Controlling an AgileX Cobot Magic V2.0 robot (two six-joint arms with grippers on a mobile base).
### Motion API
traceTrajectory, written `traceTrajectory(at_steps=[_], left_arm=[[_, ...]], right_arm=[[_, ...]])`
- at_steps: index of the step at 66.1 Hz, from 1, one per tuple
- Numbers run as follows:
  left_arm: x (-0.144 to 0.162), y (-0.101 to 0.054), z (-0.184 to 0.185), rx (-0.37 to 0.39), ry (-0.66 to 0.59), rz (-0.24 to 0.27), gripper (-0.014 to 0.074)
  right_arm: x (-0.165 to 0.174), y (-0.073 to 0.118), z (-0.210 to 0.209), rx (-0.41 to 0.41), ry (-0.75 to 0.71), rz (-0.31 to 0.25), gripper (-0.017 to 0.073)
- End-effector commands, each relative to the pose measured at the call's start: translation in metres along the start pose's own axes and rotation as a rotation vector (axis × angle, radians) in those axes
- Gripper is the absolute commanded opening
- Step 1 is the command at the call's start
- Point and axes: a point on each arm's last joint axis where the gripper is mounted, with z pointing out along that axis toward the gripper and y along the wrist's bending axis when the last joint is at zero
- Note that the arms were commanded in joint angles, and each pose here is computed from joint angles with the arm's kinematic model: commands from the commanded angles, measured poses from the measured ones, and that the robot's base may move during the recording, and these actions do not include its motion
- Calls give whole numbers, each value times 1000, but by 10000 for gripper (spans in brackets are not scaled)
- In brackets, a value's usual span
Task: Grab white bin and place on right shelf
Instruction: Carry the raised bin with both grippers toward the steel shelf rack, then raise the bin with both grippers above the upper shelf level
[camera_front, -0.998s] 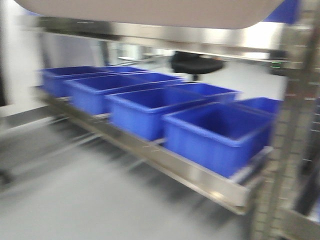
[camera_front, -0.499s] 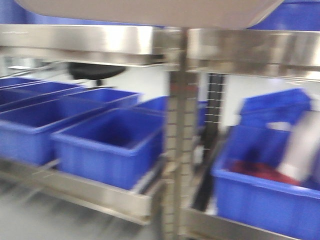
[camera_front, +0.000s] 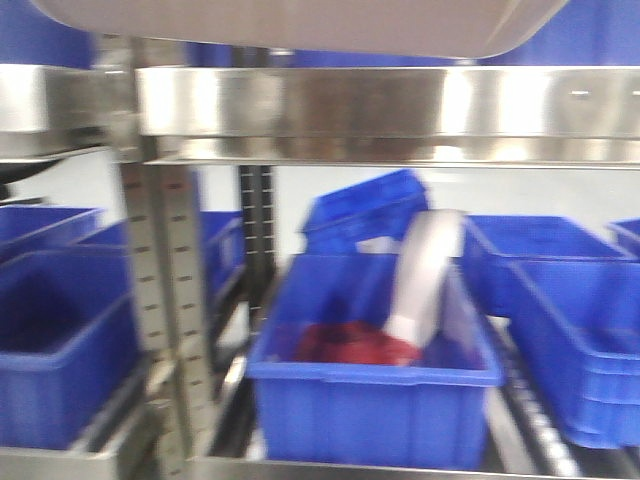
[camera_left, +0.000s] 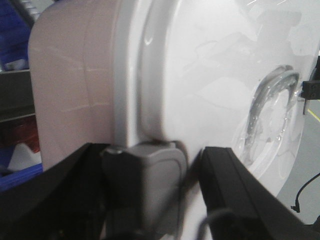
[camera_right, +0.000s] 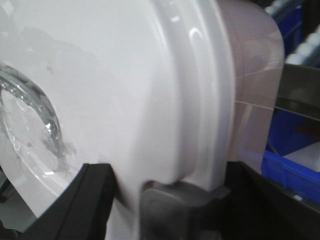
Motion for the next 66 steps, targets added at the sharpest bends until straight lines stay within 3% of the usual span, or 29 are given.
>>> traceTrajectory(at_steps=[1,66], left_arm=[[-13,-29,-8,221,-88,-44,238],[-13,-29,-8,220,-90,-44,238]], right_arm=[[-10,36,-10,-269,-62,24,437],[-10,36,-10,-269,-62,24,437]])
